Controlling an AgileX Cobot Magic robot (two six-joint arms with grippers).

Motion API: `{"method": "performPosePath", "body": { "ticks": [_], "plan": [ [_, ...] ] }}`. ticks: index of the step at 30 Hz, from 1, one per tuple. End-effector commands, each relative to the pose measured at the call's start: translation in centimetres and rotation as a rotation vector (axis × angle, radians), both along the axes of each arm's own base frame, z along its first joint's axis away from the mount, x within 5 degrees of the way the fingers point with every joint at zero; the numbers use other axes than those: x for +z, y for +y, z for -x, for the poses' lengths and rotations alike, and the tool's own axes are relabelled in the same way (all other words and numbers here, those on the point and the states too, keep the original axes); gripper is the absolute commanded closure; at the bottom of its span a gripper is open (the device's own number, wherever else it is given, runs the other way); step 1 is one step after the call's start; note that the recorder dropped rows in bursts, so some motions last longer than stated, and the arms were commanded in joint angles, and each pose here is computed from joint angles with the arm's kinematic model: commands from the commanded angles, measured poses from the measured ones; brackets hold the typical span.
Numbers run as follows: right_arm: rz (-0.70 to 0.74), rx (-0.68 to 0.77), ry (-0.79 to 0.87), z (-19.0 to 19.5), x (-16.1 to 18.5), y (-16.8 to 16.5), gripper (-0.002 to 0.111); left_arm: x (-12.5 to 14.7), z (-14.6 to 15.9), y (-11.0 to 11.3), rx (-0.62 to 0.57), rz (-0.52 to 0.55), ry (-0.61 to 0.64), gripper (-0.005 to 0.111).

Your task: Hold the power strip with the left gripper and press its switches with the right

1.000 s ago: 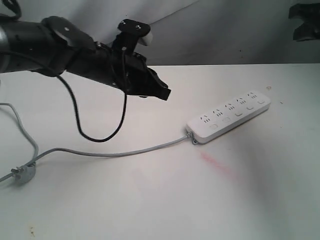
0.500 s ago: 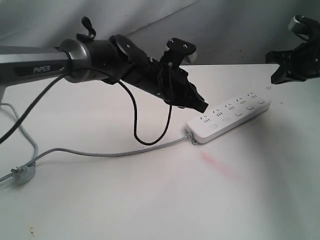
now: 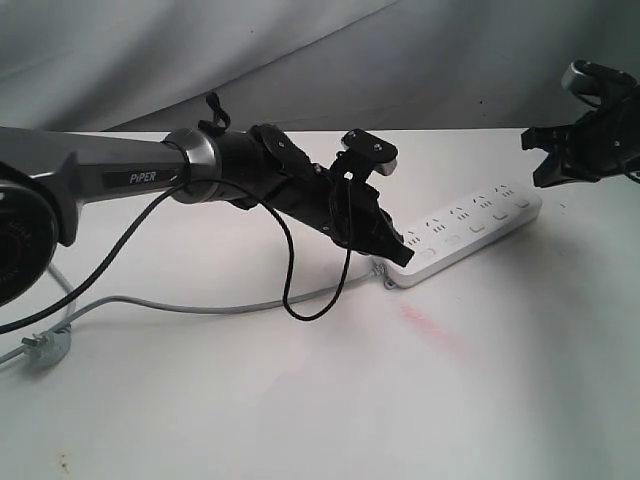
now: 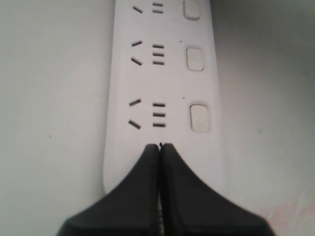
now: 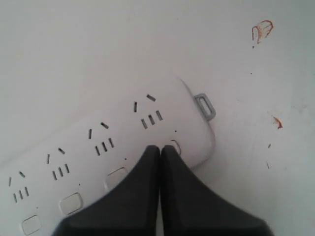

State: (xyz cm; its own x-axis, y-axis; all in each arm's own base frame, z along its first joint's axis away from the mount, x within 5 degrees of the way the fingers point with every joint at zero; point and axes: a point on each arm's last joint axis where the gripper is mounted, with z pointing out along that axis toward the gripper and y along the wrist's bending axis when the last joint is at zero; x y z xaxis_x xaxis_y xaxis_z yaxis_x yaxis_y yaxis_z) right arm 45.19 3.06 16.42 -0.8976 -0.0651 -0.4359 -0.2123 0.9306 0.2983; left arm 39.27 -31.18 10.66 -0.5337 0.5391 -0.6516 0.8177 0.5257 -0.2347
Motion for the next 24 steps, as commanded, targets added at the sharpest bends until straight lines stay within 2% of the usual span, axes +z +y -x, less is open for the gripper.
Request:
{"method": "performPosePath", "body": {
  "ticks": [1,11,24],
  "plan": [
    [-0.008,-0.001,-0.002,-0.3,-0.7,-0.1,0.108,-0.1,0.0,-0.2,-0.006,-0.004,-0.015,0.107],
    [-0.011,0.007,0.062,-0.4,-3.3,0.0,0.108,-0.1,0.0,-0.2,-0.006,-0.004,-0.015,0.107],
    [-0.050,0.010,0.000,-0.8,-3.0,0.9,0.108,-0.1,0.0,-0.2,-0.008,-0.004,-0.014,0.107]
  ]
}}
